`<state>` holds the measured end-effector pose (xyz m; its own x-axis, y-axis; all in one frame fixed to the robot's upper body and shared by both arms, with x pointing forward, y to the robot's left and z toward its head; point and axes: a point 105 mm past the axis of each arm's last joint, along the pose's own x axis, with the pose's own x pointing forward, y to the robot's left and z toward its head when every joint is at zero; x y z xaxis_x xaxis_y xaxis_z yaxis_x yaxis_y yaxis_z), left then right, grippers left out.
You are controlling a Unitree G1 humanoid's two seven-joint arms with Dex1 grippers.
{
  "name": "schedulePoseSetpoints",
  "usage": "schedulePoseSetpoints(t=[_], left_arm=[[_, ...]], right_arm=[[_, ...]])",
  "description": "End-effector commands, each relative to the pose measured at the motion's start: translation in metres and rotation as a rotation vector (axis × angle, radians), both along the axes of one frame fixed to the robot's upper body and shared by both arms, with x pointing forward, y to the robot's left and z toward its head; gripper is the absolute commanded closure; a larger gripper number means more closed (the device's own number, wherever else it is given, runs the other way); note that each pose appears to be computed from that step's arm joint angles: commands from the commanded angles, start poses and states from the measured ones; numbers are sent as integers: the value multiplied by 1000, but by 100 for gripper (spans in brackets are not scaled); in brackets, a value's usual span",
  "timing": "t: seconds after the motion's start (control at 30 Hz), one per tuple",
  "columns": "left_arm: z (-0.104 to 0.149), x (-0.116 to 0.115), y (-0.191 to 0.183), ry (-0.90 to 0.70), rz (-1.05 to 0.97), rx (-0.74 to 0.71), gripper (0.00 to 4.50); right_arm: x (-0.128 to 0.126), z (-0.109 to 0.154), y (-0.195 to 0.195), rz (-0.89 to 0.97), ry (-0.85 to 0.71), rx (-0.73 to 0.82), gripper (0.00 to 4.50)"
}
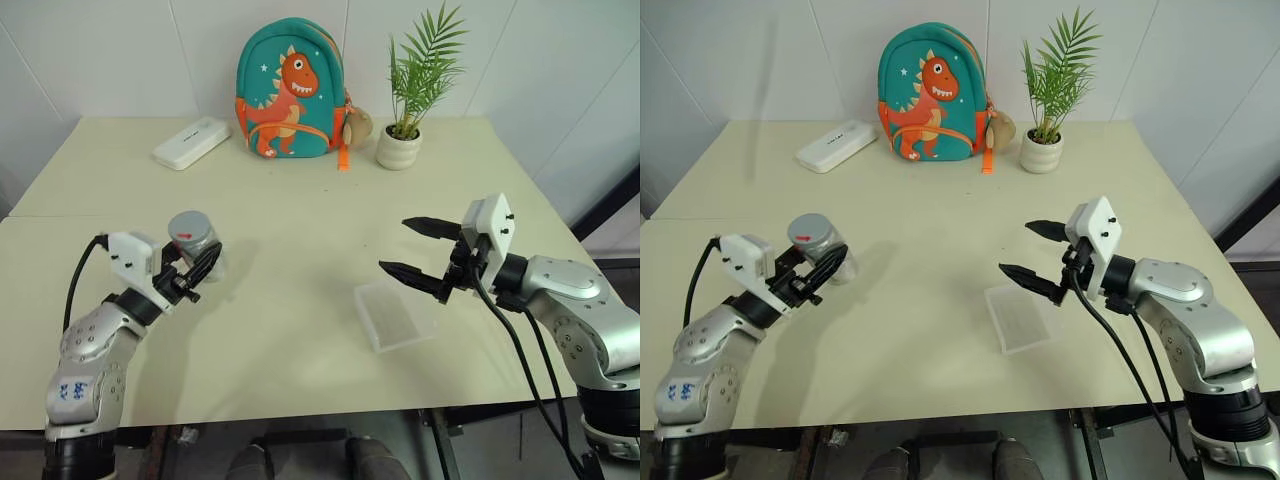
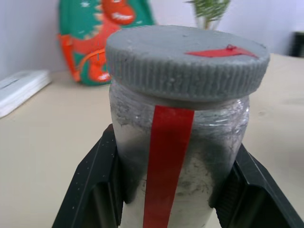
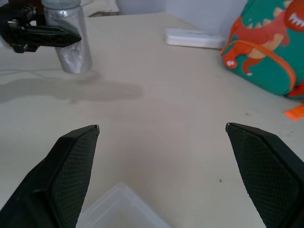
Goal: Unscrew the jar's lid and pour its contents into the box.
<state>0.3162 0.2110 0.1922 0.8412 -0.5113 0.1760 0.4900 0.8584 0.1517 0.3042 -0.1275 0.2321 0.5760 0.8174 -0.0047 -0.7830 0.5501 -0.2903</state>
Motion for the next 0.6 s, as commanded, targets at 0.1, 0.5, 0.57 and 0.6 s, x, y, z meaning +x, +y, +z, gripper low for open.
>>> schedulePoseSetpoints(t=[0.1, 0.5, 0.57, 0.6], left_arm=[[6, 10, -38, 88, -262, 25, 257], [23, 11, -103, 21, -684, 70, 257], [24, 11, -107, -2, -703, 81, 257], [25, 11, -108, -7, -707, 83, 257]], right_arm=[[-5, 31, 39, -52, -58, 102, 0], [-9, 48, 80, -79, -32, 265, 0], [-9, 49, 86, -92, -30, 282, 0], [-9, 49, 87, -97, -29, 285, 0]])
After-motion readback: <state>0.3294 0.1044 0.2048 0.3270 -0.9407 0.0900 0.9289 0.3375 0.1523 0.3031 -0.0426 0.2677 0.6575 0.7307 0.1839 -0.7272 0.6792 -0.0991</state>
